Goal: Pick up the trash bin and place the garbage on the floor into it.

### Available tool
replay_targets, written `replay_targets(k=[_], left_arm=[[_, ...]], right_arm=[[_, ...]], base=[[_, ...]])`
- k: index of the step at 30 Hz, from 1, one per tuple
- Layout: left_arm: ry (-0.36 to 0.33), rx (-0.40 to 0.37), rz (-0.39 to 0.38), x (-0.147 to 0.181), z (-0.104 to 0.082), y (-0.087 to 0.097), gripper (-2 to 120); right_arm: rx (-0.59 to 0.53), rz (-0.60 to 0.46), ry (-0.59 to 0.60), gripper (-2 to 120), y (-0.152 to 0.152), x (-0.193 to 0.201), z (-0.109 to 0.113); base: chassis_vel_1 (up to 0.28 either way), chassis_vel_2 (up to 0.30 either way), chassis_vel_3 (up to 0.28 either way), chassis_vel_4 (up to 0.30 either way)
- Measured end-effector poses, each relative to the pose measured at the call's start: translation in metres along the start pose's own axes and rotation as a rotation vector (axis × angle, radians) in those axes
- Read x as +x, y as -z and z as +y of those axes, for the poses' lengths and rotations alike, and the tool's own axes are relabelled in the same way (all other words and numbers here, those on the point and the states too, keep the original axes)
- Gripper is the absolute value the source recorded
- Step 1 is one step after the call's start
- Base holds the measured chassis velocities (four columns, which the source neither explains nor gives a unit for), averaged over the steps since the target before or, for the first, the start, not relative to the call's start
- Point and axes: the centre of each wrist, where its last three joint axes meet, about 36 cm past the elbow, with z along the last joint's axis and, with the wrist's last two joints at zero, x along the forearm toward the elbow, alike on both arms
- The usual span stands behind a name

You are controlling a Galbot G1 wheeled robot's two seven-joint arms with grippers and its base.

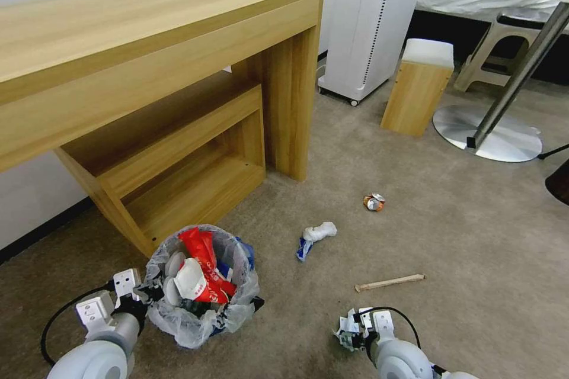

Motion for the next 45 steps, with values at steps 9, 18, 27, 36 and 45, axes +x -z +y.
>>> replay_targets(k=[9, 18, 27, 36, 45], left_arm=[[-0.001, 0.005, -0.007, 0.003, -0.002, -0.003, 0], [-0.011, 0.015, -0.013, 0.006, -0.005, -0.004, 0], [-0.02, 0.021, -0.017, 0.005, -0.008, -0.006, 0], [-0.022, 0.025, -0.023, 0.005, -0.008, -0.007, 0], [-0.008, 0.022, -0.024, -0.002, -0.003, -0.006, 0]], right_arm=[[0.066, -0.03, -0.001, 84, -0.01, -0.021, 0.01], [0.11, -0.049, -0.006, 64, -0.018, -0.029, 0.016], [0.133, -0.072, -0.01, 32, -0.023, -0.033, 0.014], [0.136, -0.116, -0.014, 5, -0.025, -0.037, 0.006], [0.068, -0.608, 0.178, 1, 0.031, 0.007, -0.034]], base=[[0.0, 0.0, 0.0, 0.0], [0.0, 0.0, 0.0, 0.0], [0.0, 0.0, 0.0, 0.0], [0.0, 0.0, 0.0, 0.0], [0.0, 0.0, 0.0, 0.0]])
